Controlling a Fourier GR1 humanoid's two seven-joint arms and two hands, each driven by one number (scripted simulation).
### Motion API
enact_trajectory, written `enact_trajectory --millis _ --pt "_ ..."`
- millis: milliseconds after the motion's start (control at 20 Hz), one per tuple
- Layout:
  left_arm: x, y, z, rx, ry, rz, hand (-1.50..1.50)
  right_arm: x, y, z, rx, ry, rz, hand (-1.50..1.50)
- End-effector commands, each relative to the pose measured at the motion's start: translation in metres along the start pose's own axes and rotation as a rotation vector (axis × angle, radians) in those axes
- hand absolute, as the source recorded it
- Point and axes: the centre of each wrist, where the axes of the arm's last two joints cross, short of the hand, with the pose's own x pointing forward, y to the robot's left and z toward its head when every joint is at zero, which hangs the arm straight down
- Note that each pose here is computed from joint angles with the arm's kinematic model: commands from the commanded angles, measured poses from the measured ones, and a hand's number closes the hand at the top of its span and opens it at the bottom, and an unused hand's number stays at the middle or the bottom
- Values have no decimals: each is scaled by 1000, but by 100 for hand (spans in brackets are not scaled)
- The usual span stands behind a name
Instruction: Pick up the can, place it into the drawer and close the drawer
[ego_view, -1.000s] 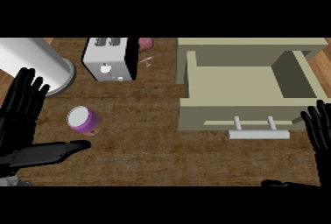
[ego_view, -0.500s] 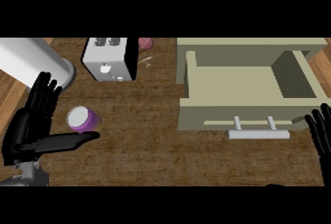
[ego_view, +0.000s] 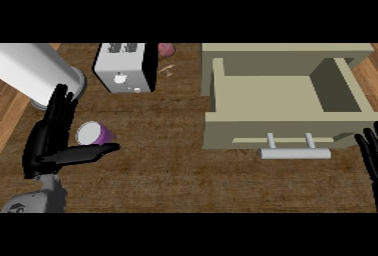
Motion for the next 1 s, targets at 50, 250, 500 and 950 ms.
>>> enact_trajectory --millis 50,250,500,950 --pt "-27 7 -1 23 11 3 -150 1 -1 10 8 8 1 -150" --pt "-34 23 15 54 26 -32 -150 -14 -11 17 22 -3 16 -150" --pt "-58 32 -16 68 30 -23 -150 -5 14 -6 16 -9 12 -150" --pt "-86 48 22 42 52 -40 -150 1 3 7 10 1 -11 -150"
